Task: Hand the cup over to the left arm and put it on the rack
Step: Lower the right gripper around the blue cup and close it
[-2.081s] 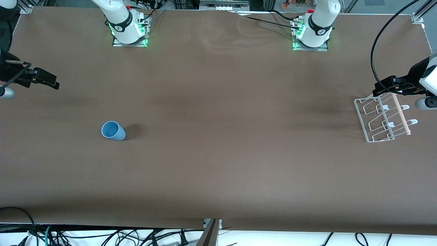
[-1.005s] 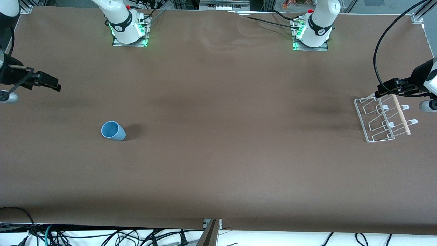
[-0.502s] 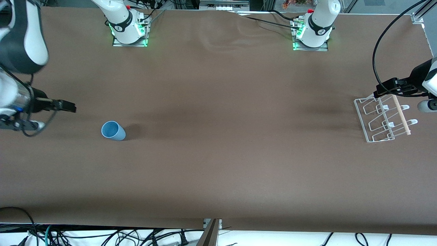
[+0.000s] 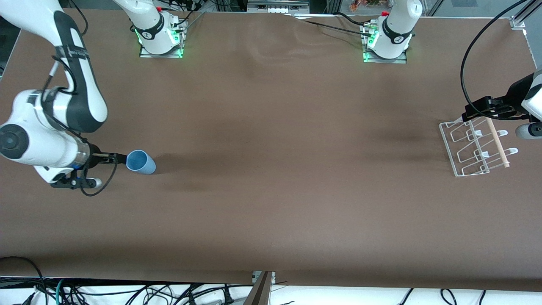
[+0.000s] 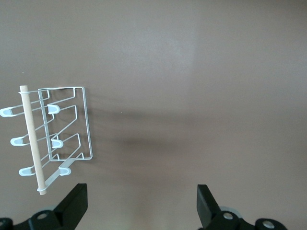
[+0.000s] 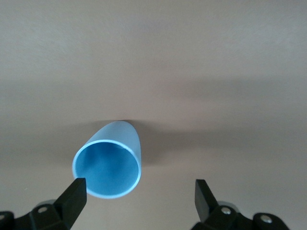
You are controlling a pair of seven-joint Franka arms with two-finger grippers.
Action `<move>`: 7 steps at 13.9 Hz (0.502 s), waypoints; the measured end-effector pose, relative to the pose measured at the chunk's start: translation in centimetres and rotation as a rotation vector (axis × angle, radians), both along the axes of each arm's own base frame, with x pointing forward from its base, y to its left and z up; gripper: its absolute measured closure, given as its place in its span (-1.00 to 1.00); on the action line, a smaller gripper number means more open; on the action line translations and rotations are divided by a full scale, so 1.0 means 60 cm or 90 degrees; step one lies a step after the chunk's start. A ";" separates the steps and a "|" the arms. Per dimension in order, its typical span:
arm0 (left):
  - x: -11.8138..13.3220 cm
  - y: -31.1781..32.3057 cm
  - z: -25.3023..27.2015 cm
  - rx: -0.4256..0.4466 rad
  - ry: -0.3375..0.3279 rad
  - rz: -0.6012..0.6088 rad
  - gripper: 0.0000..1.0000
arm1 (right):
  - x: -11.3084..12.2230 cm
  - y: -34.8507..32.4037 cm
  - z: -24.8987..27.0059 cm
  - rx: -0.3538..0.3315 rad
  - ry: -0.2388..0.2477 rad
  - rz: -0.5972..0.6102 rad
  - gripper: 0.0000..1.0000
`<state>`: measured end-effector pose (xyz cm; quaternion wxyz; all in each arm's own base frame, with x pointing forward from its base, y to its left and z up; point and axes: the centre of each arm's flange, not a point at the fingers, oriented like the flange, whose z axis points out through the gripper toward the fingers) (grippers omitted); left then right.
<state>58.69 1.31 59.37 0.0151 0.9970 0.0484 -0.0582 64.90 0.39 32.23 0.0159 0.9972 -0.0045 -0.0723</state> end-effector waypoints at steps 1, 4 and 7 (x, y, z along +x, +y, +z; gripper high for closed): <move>0.000 0.000 0.000 0.000 0.000 0.000 -1.00 | -0.006 0.000 -0.024 0.001 -0.011 0.001 -1.00; 0.000 0.000 0.000 0.000 0.000 0.000 -1.00 | -0.029 0.001 -0.082 0.003 -0.039 0.003 -0.95; 0.000 0.000 -0.001 0.000 0.000 0.000 -1.00 | -0.044 0.002 -0.106 0.004 -0.036 0.004 -0.52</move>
